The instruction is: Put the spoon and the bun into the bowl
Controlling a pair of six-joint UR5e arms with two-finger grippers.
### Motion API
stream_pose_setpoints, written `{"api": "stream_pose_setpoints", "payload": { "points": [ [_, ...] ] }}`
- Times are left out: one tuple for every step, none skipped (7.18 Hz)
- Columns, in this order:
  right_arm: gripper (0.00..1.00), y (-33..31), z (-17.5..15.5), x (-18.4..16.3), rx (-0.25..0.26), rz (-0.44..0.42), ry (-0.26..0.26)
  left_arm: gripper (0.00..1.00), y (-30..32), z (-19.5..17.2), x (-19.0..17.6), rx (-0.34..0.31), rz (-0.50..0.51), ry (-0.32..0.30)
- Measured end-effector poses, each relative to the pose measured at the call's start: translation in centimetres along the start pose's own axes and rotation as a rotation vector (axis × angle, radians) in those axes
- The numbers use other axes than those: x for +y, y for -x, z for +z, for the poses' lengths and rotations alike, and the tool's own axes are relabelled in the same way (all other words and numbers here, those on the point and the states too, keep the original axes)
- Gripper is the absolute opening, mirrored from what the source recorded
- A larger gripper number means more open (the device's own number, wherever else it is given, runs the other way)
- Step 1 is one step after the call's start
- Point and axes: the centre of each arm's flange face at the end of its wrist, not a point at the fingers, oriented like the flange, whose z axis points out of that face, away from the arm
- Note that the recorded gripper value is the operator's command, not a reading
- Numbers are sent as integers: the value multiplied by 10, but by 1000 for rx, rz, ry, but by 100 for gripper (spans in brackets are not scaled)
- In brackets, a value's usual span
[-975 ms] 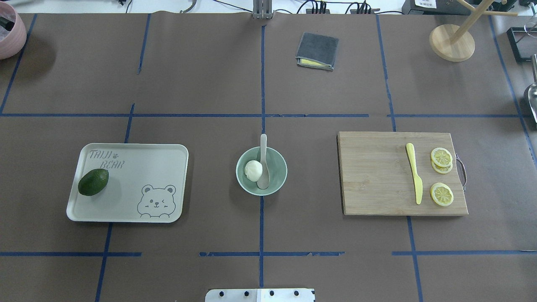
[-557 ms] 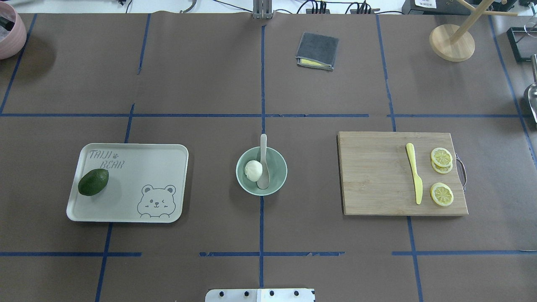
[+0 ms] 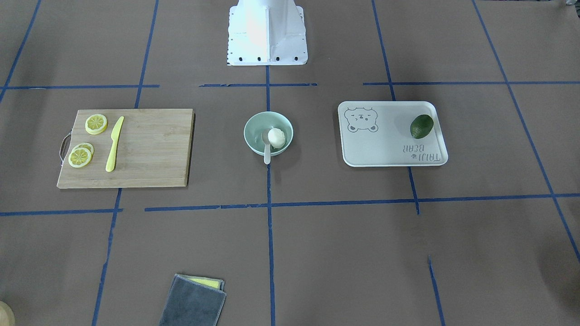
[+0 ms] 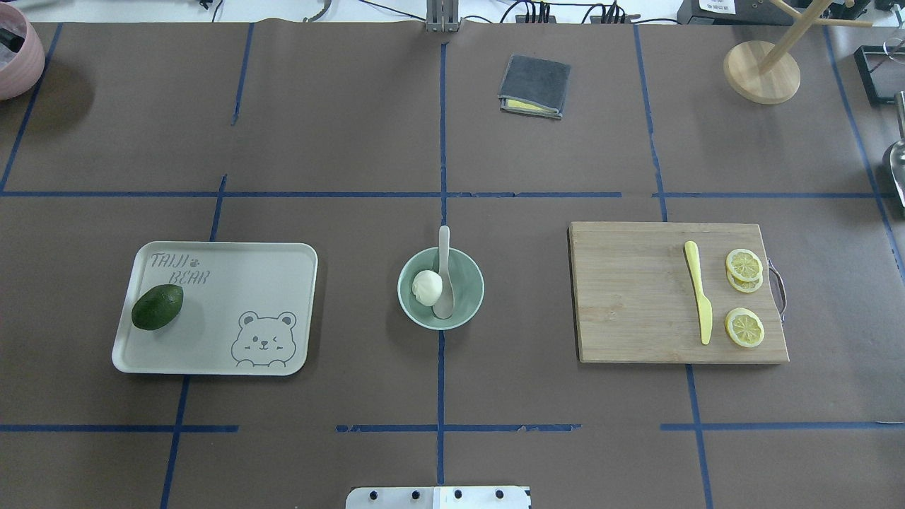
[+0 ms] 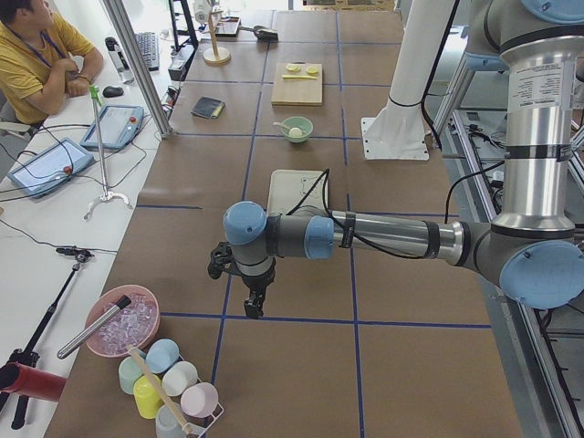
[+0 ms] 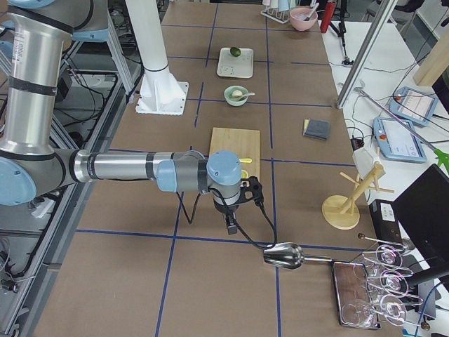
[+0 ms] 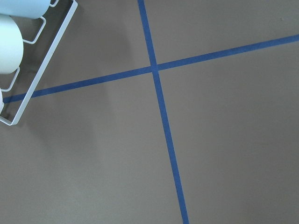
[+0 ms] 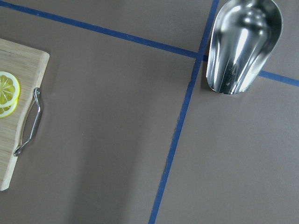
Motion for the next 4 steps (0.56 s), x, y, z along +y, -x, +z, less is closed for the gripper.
{"api": "stream_pose_setpoints", "payload": {
  "points": [
    [100, 6, 6, -2, -3, -16, 15, 100, 0, 0, 0, 1, 0, 1],
    [100, 13, 14, -5, -8, -33, 38, 100, 0, 1, 1, 10, -2, 1],
    [100, 22, 18, -8, -12, -44, 59, 100, -1, 2, 3, 31, -6, -1],
    [100, 30, 16, -10, -13, -48, 71, 100, 0, 2, 5, 45, -12, -3]
  ]
}}
